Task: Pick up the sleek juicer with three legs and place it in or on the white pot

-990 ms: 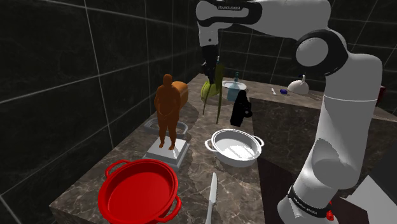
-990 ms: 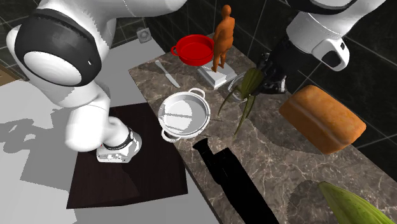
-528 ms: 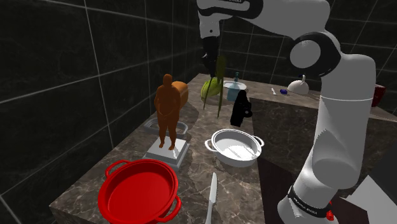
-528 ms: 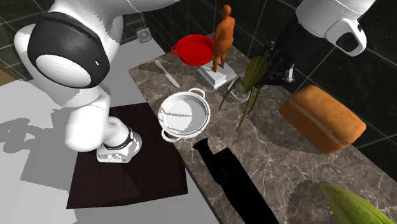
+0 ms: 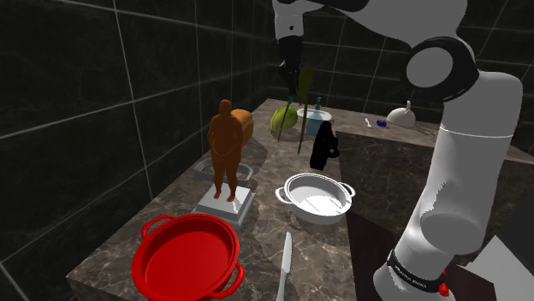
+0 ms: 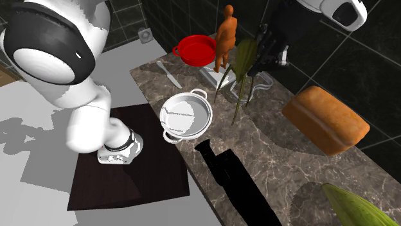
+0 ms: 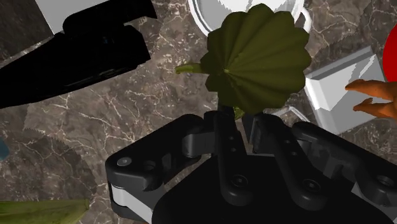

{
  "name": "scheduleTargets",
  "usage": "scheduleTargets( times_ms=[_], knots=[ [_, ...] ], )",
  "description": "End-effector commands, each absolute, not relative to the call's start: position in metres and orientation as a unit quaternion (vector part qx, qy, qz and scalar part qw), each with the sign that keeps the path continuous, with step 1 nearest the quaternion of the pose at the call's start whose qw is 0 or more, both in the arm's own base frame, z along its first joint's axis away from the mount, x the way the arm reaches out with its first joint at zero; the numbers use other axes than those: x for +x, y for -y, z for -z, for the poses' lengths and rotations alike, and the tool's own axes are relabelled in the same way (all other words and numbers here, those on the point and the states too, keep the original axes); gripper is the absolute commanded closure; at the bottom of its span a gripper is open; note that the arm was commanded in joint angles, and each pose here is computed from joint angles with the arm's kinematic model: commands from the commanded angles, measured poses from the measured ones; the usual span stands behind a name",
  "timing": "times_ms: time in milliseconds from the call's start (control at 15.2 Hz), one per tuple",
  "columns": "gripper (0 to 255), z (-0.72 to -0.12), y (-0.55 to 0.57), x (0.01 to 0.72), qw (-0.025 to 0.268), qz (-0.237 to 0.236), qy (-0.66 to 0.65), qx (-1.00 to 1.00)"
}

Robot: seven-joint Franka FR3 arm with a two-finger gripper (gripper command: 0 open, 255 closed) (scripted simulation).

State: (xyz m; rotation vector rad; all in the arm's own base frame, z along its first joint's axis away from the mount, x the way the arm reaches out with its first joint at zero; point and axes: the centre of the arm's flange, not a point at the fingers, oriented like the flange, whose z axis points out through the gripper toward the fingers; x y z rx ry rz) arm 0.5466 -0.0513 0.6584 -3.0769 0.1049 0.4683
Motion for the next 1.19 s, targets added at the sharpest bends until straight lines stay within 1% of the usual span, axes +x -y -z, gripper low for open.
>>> scheduleTargets(
  times_ms=[0,792,1122],
  knots=[
    [255,-0.664,0.039,0.522,0.014,-0.151,-0.034,-0.988],
    [255,-0.708,-0.029,0.386,0.014,-0.151,-0.034,-0.988],
    [255,-0.681,-0.029,0.386,0.014,-0.151,-0.034,-0.988]
  ],
)
